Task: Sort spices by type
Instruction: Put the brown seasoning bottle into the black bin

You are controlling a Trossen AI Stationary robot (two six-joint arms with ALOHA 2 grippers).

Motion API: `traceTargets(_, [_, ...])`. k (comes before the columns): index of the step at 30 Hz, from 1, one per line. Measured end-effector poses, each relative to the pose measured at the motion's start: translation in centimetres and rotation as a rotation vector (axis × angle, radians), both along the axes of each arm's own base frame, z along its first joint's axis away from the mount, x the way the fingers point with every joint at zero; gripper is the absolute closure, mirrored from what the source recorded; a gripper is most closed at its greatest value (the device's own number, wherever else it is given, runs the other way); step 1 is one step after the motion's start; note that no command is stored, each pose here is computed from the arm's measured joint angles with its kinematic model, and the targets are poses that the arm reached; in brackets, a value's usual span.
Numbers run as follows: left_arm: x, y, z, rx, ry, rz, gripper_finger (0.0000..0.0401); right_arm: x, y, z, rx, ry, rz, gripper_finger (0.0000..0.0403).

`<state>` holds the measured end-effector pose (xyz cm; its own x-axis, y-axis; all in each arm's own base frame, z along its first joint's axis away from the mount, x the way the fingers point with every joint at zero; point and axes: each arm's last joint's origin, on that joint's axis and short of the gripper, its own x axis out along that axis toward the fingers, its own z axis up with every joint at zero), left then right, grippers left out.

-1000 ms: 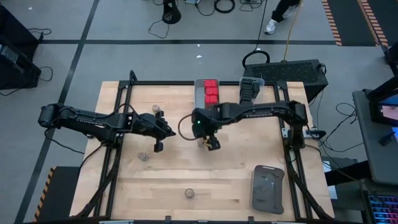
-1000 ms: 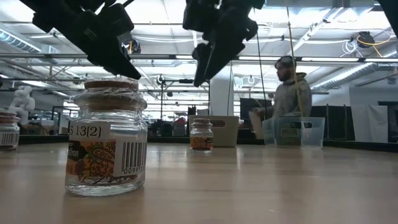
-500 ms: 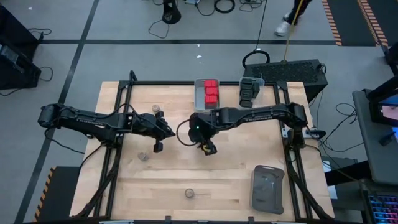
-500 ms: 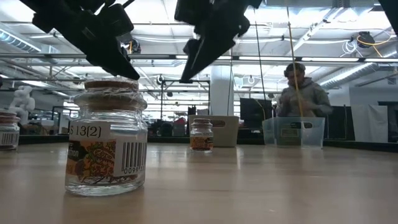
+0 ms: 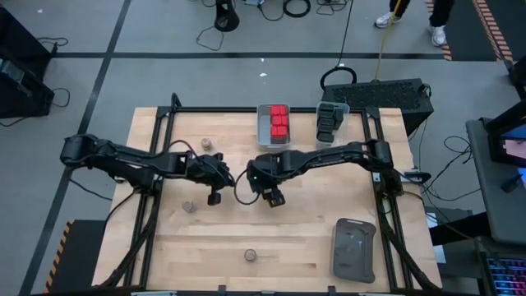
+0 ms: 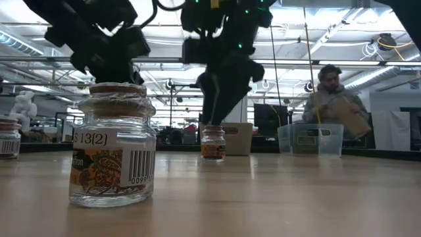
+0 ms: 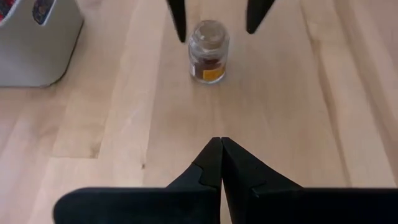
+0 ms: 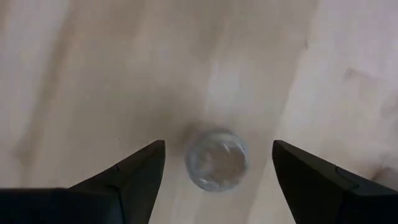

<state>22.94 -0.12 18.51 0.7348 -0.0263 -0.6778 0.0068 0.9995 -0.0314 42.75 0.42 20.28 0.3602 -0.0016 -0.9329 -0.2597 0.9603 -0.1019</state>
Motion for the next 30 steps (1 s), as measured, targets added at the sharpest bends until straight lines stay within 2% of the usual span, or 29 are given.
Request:
traceTargets(15, [0.6,0.0,-0.7,0.006,0.007,0.008,0.0392,-0.7,-0.4,-2.5,-0.017,0.008,-0.01,0.0124])
traceTargets(30, [0.6,0.1,-0.7,0.021,0.005,0.013,0.0392,-0.4,-0.5,-2.5,-0.016,-0.026,-0.014,0.0124])
